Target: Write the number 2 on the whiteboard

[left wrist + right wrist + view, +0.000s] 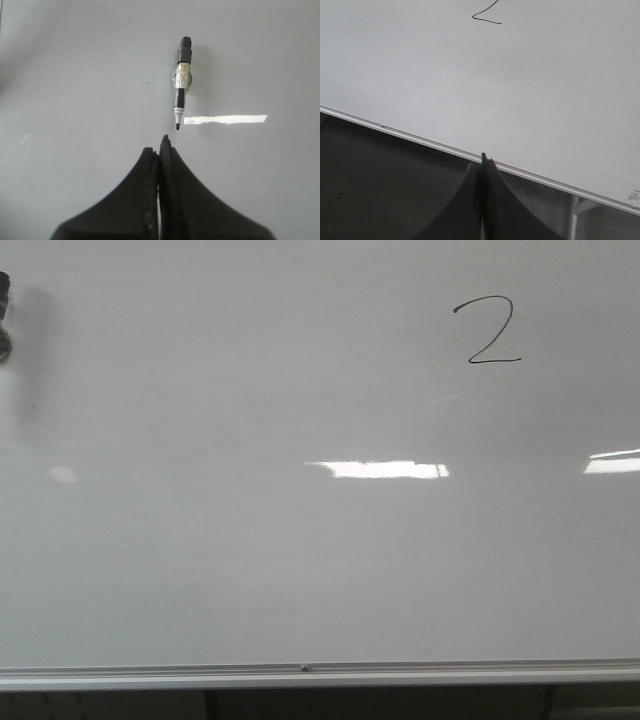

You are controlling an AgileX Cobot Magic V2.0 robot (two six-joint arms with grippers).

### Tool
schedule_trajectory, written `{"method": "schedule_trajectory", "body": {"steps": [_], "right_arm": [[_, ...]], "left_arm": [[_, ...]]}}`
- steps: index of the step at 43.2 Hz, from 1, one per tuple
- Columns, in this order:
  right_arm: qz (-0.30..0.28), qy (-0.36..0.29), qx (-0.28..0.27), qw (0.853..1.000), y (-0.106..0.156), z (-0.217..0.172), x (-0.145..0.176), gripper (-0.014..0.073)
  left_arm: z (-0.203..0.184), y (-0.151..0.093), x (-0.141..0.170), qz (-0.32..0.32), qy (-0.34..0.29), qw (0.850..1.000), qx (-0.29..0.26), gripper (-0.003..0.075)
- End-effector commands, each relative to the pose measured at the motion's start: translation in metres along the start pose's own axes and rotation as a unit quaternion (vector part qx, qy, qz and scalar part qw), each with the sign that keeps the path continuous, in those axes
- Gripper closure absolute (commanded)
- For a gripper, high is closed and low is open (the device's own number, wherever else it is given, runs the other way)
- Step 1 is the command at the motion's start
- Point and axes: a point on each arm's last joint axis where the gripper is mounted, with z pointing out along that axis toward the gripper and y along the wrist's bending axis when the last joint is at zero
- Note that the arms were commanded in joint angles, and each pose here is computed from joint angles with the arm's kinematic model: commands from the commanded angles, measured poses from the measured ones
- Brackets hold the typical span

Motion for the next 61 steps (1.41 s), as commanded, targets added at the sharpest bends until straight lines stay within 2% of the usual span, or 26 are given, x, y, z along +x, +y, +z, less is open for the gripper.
{"method": "schedule_trajectory", "body": {"steps": [1, 10, 15, 24, 34, 42, 48, 61], "right_arm": [[-0.004, -0.043, 0.008, 0.999, -0.002, -0.004, -0.012, 0.0661], [0.000, -0.048, 0.016, 0.999, -0.003, -0.005, -0.006, 0.0661], [0.009, -0.095, 0.050, 0.994, -0.008, -0.003, 0.006, 0.0661], [0.026, -0.248, 0.098, 0.963, -0.011, 0.008, 0.038, 0.0661], [0.024, -0.335, 0.139, 0.931, -0.011, 0.036, 0.093, 0.0661], [0.025, -0.367, 0.150, 0.918, -0.010, 0.057, 0.124, 0.0661], [0.019, -0.396, 0.149, 0.906, -0.010, 0.067, 0.136, 0.0661], [0.020, -0.389, 0.149, 0.909, -0.010, 0.067, 0.137, 0.0661]], "left_arm": [[-0.001, 0.000, 0.002, -0.001, -0.040, 0.999, 0.003, 0.0741], [-0.001, 0.000, 0.002, -0.001, -0.040, 0.999, 0.003, 0.0741], [-0.001, 0.000, 0.002, -0.001, -0.040, 0.999, 0.003, 0.0741], [-0.001, 0.000, 0.002, -0.001, -0.040, 0.999, 0.002, 0.0741], [-0.001, 0.000, 0.002, -0.001, -0.040, 0.999, 0.002, 0.0741], [-0.001, 0.000, 0.002, -0.001, -0.040, 0.999, 0.002, 0.0741], [-0.001, 0.000, 0.002, -0.001, -0.040, 0.999, 0.002, 0.0741], [-0.001, 0.000, 0.002, -0.001, -0.040, 0.999, 0.002, 0.0741]]}}
